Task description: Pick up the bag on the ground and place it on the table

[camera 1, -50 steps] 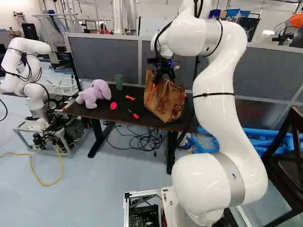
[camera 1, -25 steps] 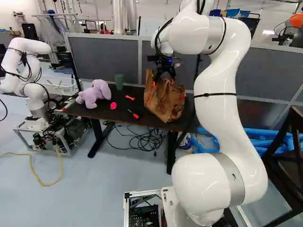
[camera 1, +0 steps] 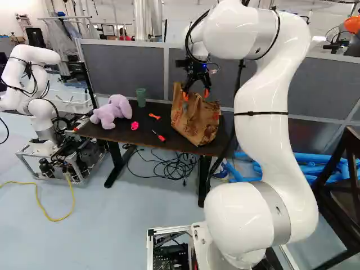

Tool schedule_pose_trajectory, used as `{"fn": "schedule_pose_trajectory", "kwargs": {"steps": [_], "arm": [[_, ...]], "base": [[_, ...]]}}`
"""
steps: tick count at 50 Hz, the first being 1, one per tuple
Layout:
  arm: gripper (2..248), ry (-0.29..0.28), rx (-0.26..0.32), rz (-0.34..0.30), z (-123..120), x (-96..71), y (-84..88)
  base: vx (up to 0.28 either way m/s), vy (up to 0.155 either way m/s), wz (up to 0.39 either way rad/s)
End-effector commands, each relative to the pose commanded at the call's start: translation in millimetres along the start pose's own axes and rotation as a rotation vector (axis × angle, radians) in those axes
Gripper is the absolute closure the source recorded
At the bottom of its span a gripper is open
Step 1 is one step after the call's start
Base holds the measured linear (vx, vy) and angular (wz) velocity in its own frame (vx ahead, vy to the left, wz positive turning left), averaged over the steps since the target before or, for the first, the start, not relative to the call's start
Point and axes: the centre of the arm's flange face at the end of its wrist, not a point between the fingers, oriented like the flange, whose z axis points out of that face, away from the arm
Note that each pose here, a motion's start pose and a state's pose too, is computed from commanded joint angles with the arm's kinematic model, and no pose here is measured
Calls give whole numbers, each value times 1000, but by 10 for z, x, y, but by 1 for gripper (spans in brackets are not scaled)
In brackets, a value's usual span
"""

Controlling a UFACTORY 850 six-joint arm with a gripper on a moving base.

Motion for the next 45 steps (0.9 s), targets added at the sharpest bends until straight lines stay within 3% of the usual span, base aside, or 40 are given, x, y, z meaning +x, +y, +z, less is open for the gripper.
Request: {"fn": "schedule_pose_trajectory", "kwargs": {"steps": [45], "arm": [[3, 62, -29, 2, -692, -541, -234]], "base": [[0, 0, 0]]}}
